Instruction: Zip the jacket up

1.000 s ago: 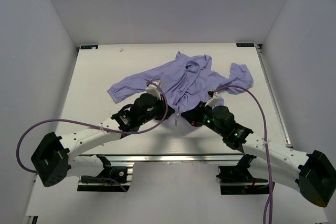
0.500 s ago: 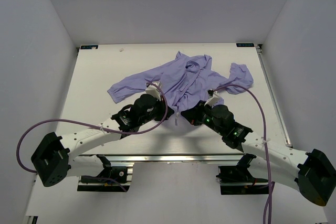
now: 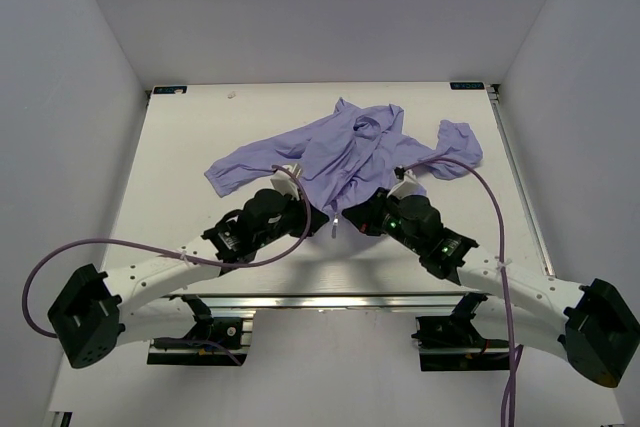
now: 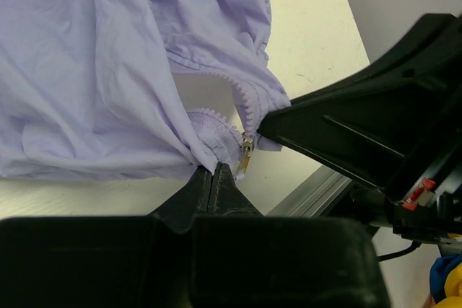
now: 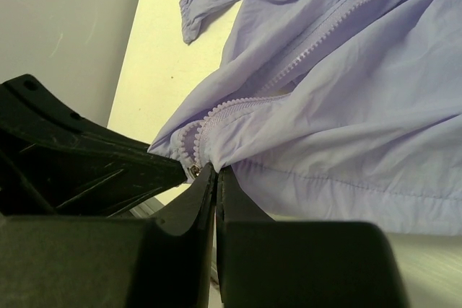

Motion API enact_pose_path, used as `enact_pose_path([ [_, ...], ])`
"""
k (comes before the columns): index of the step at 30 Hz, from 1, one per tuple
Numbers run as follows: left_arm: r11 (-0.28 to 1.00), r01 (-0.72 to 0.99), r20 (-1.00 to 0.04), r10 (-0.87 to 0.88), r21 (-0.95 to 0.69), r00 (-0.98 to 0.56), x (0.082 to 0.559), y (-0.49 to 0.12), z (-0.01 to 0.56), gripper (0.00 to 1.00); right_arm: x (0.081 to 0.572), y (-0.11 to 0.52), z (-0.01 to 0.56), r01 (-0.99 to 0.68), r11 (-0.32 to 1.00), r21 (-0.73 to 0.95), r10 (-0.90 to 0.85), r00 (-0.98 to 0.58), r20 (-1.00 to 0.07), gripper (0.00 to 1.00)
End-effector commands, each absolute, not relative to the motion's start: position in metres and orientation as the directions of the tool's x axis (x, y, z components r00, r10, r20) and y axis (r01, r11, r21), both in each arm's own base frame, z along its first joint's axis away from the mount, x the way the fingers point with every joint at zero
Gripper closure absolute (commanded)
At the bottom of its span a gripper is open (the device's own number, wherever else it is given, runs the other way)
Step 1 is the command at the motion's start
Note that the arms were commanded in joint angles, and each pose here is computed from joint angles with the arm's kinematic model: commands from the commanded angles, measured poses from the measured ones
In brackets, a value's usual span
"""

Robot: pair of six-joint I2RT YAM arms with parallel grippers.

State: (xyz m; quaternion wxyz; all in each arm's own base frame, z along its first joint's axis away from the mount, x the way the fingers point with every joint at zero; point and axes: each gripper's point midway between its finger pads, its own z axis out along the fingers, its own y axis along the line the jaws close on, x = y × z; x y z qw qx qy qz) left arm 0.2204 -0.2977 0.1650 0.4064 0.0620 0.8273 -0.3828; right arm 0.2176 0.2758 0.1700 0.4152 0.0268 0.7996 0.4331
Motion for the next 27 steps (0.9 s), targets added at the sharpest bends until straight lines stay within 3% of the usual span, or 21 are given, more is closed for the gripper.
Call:
enact_pose_path([
  [1, 0.665, 0.476, -0.753, -0.206, -0.576, -0.625, 0.215, -0.297, 0.178, 1.00, 0.227, 0.283, 0.195, -0.339, 0.601, 0.724, 0.427, -0.630, -0.649, 1.00],
  [13, 0.655, 0.541, -0.776, -0.111, -0.527, -0.621, 0.208, -0.303, 0.166, 1.00, 0.214, 0.301, 0.196, -0.417, 0.556, 0.719, 0.339, -0.676, -0.654, 1.00],
  [27, 0.708, 0.599, -0.796, 0.086, -0.374, -0.599, 0.180, -0.309, 0.137, 1.00, 0.231, 0.297, 0.220, -0.365, 0.579, 0.729, 0.414, -0.638, -0.649, 1.00],
])
